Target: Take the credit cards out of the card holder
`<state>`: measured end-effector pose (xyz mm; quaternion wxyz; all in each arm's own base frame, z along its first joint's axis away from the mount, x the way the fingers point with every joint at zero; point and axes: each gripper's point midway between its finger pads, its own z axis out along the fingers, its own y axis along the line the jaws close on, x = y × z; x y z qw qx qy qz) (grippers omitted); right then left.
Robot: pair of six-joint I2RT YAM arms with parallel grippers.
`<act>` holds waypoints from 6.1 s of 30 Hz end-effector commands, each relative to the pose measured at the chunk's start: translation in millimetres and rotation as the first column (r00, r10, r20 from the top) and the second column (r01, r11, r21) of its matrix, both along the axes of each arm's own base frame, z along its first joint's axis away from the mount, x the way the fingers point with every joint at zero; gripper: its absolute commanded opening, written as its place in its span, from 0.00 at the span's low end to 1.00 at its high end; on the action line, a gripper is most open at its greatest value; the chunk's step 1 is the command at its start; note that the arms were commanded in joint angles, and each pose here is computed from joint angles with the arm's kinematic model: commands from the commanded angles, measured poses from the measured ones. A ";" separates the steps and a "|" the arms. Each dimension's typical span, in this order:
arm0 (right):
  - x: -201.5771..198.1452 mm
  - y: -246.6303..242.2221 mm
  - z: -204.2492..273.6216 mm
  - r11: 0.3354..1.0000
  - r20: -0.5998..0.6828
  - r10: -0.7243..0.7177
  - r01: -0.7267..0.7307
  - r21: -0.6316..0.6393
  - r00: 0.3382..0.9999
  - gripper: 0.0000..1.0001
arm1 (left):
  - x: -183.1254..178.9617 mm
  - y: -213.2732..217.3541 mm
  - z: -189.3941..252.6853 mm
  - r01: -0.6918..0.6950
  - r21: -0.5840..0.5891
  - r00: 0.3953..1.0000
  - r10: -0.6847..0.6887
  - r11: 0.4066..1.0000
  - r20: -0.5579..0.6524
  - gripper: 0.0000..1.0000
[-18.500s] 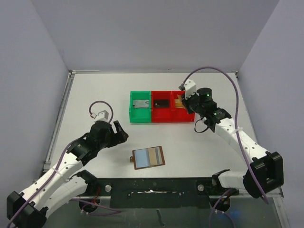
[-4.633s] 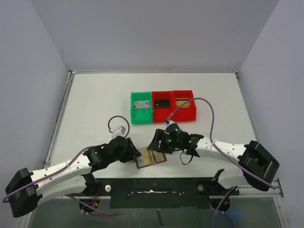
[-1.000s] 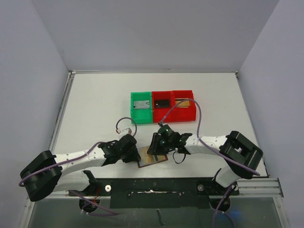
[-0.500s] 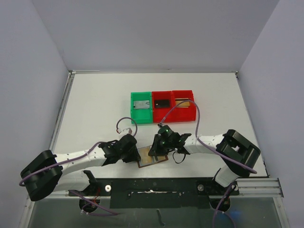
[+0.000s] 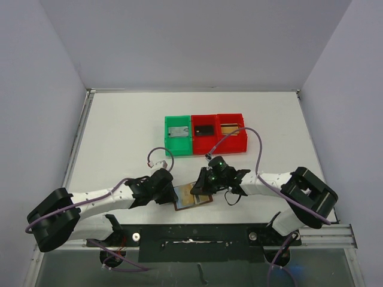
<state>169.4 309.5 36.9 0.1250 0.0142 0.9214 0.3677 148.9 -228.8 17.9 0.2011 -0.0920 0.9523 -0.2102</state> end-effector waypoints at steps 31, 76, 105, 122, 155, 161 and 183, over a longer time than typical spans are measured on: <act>5.0 -26.2 10.2 0.979 0.000 -0.032 0.031 0.202 0.999 0.08 | -2.3 12.9 -5.3 0.005 0.056 1.000 -0.005 0.998 0.004 0.27; 5.6 -4.5 9.8 0.984 -0.011 -0.021 0.022 0.179 1.000 0.06 | 1.8 -13.6 8.9 0.056 -0.003 0.998 -0.056 0.998 0.001 0.19; -2.1 12.6 2.8 0.972 -0.032 0.037 -0.028 0.231 0.999 0.23 | -3.2 -10.5 0.4 0.052 -0.006 0.999 -0.052 0.999 -0.015 0.15; -0.7 -0.4 4.0 0.982 -0.009 0.005 -0.004 0.189 1.000 0.08 | -3.1 -7.5 -1.3 0.053 0.009 0.999 -0.053 0.999 -0.014 0.15; -17.1 5.4 -10.6 0.978 -0.066 0.009 0.005 0.209 0.998 0.09 | -4.7 -7.6 -6.6 0.076 0.035 0.997 -0.075 0.997 -0.028 0.14; -6.6 -2.8 1.6 0.978 -0.028 -0.013 0.018 0.206 1.000 0.03 | -4.0 -5.4 -3.9 0.070 0.037 0.997 -0.069 0.997 -0.020 0.14; 17.5 -62.4 29.1 0.973 0.110 -0.227 0.221 0.070 0.968 0.00 | 12.9 -87.3 82.1 0.245 -0.331 0.965 -0.197 0.911 0.172 0.26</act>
